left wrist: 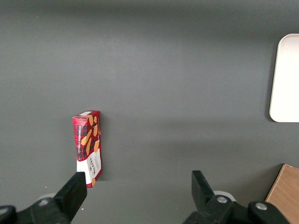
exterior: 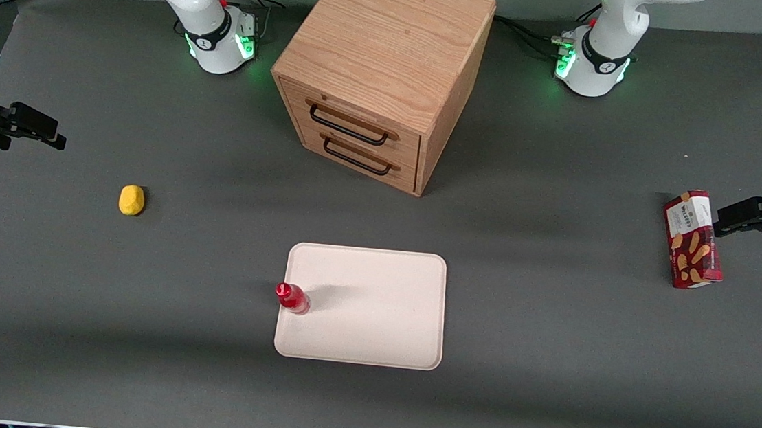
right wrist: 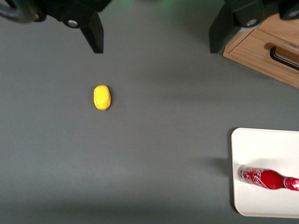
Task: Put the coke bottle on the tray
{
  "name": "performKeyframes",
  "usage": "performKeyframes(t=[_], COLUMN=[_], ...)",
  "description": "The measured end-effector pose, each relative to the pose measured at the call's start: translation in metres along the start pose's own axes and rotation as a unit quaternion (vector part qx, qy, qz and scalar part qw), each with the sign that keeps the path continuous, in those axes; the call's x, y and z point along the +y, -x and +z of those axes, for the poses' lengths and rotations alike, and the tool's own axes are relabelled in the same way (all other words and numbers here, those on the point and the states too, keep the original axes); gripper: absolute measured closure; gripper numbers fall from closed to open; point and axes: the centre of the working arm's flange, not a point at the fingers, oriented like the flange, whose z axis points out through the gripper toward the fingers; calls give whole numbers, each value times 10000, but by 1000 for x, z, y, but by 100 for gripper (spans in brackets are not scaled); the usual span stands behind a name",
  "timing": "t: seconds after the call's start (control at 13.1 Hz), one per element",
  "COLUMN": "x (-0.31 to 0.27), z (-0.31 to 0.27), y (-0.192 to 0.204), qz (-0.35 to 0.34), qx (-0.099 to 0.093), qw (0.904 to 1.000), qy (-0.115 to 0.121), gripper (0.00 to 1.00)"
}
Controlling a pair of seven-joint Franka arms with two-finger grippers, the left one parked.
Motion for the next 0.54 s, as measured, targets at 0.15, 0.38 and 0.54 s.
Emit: performKeyframes(t=[0.15, 0.38, 0.54], x=[-5, -13, -13], z=[-2, -3, -2], y=[-1, -1, -1], qz=[-48, -114, -118], qx=[65, 77, 74], qw=[10000, 9999, 9999], qy=[11, 20, 22], gripper=[0, 0, 0])
